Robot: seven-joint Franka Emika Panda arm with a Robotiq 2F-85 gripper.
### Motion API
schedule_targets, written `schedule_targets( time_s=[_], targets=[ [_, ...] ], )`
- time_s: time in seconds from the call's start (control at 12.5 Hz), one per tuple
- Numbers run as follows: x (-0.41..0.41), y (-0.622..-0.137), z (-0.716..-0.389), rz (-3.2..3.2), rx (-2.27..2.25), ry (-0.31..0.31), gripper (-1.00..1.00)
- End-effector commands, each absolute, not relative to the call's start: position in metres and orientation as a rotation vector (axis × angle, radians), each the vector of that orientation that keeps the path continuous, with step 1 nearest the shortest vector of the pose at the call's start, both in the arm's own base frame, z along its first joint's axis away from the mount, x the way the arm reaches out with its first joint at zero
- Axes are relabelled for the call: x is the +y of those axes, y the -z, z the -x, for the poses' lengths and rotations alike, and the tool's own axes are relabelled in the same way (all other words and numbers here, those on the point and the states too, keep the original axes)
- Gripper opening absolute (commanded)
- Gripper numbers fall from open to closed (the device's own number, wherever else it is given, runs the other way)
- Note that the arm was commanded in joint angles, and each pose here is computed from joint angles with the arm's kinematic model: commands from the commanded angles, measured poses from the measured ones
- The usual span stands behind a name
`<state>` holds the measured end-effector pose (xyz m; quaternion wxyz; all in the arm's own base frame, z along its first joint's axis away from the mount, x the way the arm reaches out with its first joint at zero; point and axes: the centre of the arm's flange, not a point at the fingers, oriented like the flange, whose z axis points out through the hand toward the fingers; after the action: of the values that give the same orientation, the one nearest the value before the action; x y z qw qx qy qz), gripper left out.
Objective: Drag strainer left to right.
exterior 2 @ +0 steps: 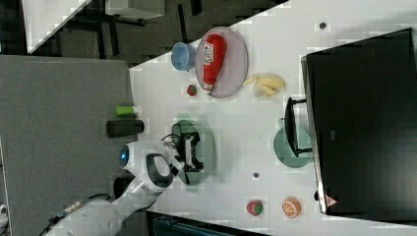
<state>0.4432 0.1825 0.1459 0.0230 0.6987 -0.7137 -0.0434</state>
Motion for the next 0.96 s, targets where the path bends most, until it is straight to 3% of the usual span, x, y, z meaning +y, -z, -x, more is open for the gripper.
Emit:
schedule_targets(
  time_s=[0.08,0.96],
  targets=[
    [0.14,-0.16,-0.462,-2.206,-2.197,0.095,1.0],
    [0.013,-0.163,-0.474,-2.199,-2.164,0.033,1.0]
  ],
)
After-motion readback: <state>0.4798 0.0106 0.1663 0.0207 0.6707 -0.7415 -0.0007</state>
